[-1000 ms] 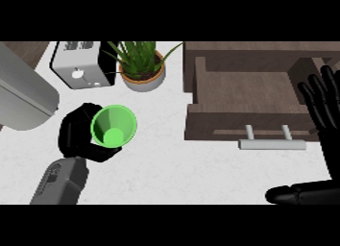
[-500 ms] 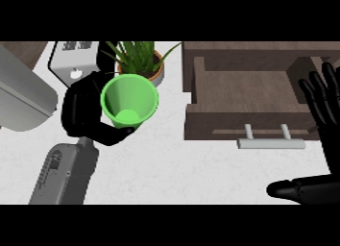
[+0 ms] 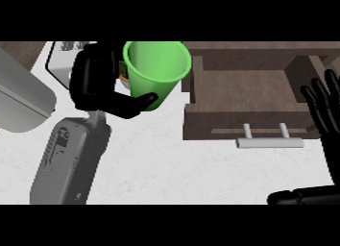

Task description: Pick up the cup, place it into the drawer and close the drawer

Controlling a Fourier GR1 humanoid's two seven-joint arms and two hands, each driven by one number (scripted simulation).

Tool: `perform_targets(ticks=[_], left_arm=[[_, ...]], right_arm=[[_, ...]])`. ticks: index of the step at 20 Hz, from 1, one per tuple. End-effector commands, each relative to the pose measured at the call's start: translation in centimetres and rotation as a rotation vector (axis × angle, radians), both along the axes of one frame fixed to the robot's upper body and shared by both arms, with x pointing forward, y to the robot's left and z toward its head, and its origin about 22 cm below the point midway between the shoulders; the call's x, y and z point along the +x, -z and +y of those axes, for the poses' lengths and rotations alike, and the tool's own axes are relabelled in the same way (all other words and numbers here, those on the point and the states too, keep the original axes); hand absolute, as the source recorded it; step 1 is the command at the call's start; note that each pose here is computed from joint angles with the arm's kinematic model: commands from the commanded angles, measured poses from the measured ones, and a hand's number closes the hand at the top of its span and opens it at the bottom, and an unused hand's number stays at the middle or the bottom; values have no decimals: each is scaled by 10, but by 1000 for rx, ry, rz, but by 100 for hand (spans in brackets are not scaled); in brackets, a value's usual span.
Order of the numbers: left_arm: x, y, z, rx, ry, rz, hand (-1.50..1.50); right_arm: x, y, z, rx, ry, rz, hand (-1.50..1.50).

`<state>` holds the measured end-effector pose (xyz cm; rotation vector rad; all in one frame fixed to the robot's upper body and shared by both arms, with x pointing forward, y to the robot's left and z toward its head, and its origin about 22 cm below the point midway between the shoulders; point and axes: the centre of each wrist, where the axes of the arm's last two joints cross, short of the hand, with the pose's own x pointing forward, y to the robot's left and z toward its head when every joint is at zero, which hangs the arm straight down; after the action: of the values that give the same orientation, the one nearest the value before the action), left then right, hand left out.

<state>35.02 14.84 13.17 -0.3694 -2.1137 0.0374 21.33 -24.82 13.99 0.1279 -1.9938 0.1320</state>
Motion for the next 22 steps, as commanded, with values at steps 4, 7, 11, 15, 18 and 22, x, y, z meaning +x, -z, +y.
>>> perform_targets(ticks=[4,7,11,15,18,22], left_arm=[[30,-32,-28,54,-21,1,150],[29,-65,-50,71,1,2,150],[52,-53,-69,125,8,46,150],[69,-46,-80,147,-3,74,150],[67,-31,-91,151,-21,81,150],[77,-31,-100,172,-45,117,150]], right_arm=[[13,9,-8,14,-12,-2,-150],[21,-2,4,8,7,9,-150],[1,0,-12,-22,-5,18,-150],[11,3,-10,5,-3,5,-150],[28,-4,4,1,-7,-9,-150],[11,18,-5,-4,-8,5,-150]])
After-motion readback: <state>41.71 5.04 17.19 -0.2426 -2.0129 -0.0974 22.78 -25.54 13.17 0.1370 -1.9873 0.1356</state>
